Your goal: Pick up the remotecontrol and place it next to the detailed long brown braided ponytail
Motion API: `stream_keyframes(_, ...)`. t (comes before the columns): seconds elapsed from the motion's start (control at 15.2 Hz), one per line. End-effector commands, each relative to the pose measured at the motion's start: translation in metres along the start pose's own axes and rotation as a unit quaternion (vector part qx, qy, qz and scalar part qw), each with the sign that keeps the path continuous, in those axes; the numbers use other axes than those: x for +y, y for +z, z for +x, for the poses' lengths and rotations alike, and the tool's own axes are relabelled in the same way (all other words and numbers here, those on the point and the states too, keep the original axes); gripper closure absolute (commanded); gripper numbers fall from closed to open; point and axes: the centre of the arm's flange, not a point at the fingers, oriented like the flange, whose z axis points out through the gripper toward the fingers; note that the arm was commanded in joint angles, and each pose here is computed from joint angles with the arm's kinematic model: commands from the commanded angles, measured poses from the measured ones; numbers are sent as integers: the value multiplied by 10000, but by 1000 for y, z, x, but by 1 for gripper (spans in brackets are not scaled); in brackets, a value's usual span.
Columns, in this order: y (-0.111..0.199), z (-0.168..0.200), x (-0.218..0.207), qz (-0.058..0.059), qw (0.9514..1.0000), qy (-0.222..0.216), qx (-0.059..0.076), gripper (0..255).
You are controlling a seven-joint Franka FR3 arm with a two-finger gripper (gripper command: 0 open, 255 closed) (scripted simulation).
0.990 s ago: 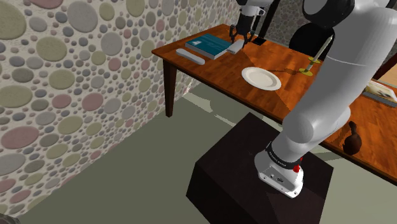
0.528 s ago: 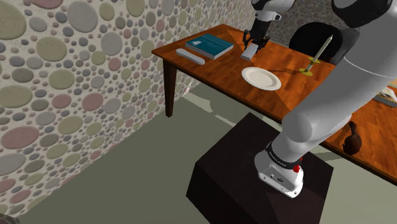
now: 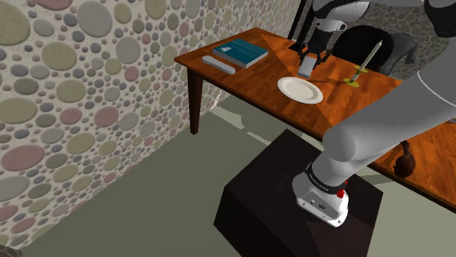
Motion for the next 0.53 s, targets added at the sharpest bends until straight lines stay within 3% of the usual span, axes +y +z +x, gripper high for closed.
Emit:
stream_keyframes(0.0, 2, -9, 29, 2, 10000, -6, -1, 255)
stream_keyframes(0.46, 4, -30, 119, 2, 10000, -6, -1, 255)
